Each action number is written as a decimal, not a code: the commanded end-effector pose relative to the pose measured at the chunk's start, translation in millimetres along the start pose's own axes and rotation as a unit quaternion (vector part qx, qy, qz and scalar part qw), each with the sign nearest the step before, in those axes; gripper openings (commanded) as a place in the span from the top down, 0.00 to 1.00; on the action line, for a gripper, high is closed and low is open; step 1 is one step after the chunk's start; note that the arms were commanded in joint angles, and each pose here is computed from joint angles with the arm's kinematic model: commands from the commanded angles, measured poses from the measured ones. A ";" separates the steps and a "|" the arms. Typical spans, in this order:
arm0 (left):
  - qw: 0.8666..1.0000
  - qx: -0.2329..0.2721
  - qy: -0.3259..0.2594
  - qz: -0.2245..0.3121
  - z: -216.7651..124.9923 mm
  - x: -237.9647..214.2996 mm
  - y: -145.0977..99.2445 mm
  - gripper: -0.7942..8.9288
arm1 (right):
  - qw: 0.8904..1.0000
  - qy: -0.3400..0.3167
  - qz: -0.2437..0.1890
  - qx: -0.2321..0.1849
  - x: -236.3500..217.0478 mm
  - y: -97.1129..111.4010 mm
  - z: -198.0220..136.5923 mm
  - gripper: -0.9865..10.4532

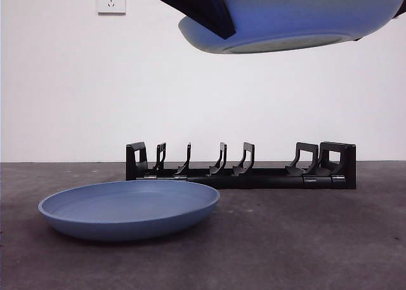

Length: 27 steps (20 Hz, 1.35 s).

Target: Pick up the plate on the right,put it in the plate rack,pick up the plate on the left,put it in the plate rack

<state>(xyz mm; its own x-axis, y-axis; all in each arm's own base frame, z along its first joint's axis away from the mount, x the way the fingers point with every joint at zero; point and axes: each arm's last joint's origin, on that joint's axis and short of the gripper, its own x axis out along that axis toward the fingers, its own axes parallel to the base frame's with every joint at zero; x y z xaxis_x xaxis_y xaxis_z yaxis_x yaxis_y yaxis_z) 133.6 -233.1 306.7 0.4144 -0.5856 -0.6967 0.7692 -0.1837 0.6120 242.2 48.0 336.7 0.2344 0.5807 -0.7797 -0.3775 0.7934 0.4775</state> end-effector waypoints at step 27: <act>0.960 -0.255 -0.104 0.043 -24.7 -1.0 40.0 0.93 | 0.965 -0.217 -0.117 -0.088 -114.4 66.1 16.9 0.56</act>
<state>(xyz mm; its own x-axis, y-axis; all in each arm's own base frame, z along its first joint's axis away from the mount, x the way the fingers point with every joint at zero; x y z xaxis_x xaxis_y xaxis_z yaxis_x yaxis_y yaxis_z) 173.7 -219.9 321.1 0.4161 -0.7280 -0.5448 0.8870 0.1929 0.4196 203.9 37.0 466.5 0.6764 0.4479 -0.5847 -0.4195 0.8868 0.1939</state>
